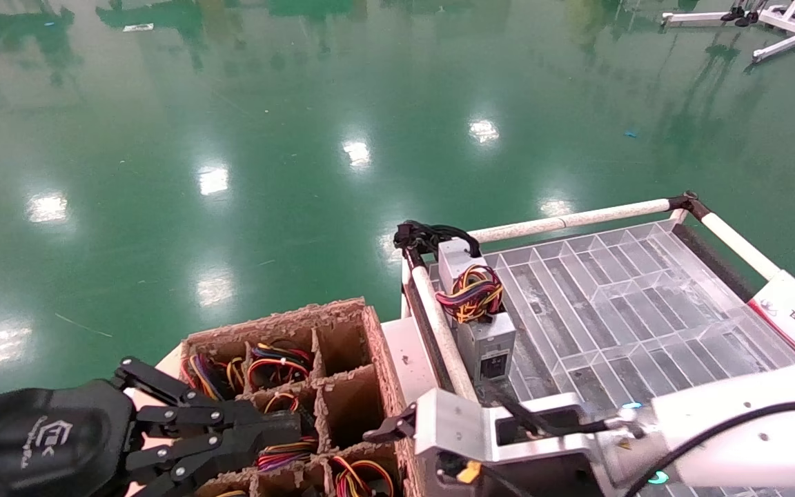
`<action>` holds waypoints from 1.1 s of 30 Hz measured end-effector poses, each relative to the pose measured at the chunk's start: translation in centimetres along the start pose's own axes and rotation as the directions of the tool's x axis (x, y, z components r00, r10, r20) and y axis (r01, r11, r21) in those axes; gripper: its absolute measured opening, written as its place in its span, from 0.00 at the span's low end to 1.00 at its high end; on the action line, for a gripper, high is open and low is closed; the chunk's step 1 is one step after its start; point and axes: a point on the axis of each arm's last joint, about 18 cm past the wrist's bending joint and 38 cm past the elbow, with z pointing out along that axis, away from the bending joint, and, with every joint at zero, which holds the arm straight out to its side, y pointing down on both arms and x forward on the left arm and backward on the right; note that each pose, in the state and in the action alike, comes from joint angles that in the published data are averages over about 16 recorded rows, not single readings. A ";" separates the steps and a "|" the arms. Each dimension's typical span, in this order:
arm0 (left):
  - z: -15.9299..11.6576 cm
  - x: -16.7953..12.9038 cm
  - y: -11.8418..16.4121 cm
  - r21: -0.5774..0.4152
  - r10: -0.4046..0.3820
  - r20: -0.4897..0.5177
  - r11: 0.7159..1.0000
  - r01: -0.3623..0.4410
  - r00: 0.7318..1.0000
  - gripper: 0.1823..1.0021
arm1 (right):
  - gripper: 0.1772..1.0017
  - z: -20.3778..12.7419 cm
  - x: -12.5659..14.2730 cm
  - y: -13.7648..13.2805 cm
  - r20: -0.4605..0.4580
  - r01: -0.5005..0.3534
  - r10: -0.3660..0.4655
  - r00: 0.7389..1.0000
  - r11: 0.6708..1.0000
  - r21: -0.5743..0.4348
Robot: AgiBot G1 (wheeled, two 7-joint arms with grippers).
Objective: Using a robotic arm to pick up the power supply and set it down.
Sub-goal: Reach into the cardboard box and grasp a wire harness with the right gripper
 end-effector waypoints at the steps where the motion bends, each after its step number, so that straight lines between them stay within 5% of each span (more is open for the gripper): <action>1: 0.0 0.0 0.0 0.000 0.000 0.000 1.000 0.000 1.000 0.05 | 0.90 0.3 0.1 0.0 0.003 0.002 -0.002 1.000 1.000 -0.006; 33: 0.0 0.0 0.0 0.000 0.000 0.000 1.000 0.000 1.000 0.06 | 0.14 1.6 1.1 1.0 0.024 -0.018 0.020 0.999 0.995 -0.093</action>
